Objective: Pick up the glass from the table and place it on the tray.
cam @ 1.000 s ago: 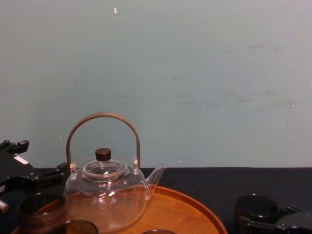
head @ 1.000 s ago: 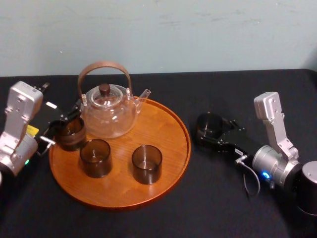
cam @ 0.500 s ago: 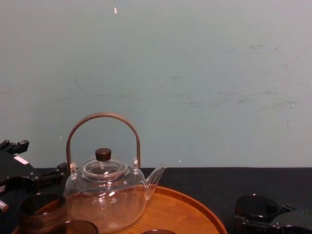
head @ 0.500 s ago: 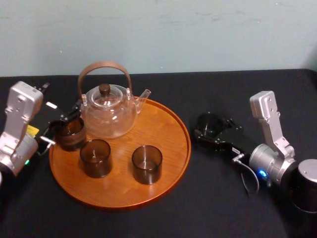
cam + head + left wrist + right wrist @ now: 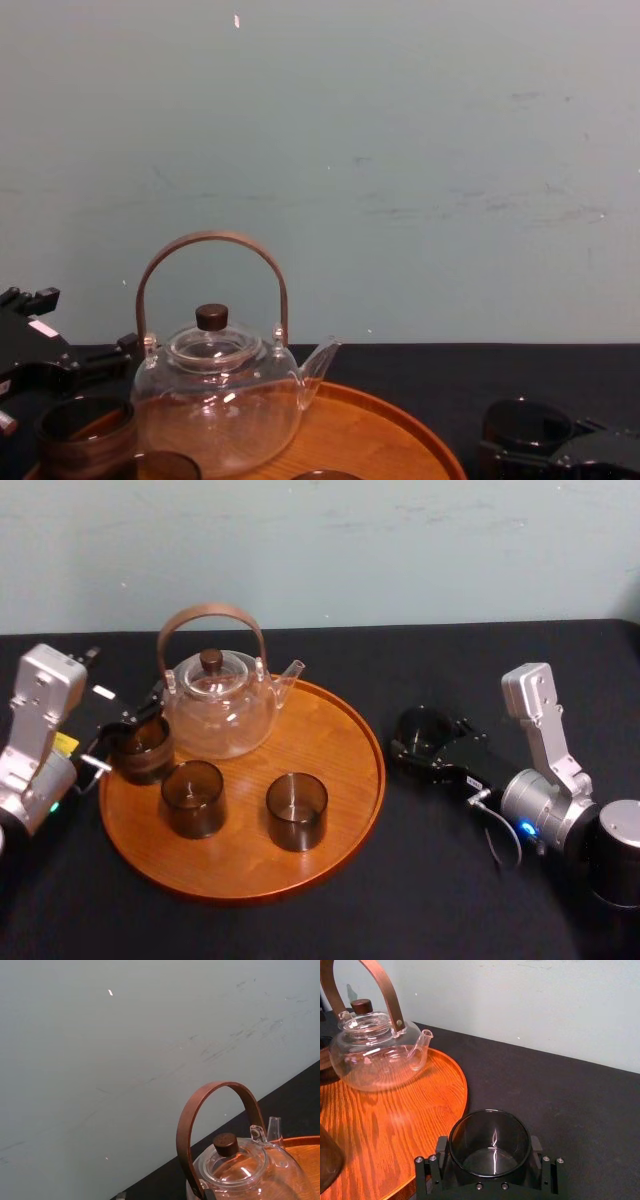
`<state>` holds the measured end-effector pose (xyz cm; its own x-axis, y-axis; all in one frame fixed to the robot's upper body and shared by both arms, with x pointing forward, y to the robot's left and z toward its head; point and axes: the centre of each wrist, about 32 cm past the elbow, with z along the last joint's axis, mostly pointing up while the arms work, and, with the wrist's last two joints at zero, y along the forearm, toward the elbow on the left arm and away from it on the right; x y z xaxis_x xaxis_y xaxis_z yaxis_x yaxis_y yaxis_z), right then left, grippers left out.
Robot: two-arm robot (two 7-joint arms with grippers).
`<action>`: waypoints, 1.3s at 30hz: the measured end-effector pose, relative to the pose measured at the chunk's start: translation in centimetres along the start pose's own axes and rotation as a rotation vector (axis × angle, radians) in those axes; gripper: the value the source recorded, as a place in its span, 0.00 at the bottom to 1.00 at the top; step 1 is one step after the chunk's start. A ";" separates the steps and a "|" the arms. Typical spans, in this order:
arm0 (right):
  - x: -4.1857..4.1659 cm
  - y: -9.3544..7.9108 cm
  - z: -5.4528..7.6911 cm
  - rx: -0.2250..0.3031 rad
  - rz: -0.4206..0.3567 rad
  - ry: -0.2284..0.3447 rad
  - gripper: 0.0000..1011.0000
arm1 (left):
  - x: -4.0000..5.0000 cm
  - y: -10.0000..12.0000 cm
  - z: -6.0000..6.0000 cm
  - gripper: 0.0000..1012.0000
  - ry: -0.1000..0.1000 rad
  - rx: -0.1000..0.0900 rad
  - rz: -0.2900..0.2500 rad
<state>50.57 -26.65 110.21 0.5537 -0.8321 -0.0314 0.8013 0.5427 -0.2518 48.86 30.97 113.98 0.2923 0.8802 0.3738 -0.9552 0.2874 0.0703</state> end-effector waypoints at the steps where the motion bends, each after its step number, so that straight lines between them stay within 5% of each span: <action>1: 0.01 0.0 0.0 0.000 0.000 0.000 0.98 | 0.00 0.0 0.0 0.99 0.000 0.000 0.000; 6: 0.03 0.0 0.0 0.000 -0.001 0.000 0.90 | 0.00 0.0 0.0 0.99 0.000 0.000 0.000; 25: 0.11 -0.1 0.0 0.005 0.000 0.010 0.90 | 0.00 0.0 0.0 0.99 0.000 0.000 0.000; 39: -1.19 -0.2 2.5 0.063 0.054 -0.032 0.90 | 0.00 0.0 0.0 0.99 0.000 0.000 0.000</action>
<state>50.32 -25.48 112.75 0.6028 -0.7978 -0.0122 0.7821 0.5938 -0.1888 48.86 30.97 113.98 0.2923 0.8803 0.3738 -0.9552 0.2873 0.0703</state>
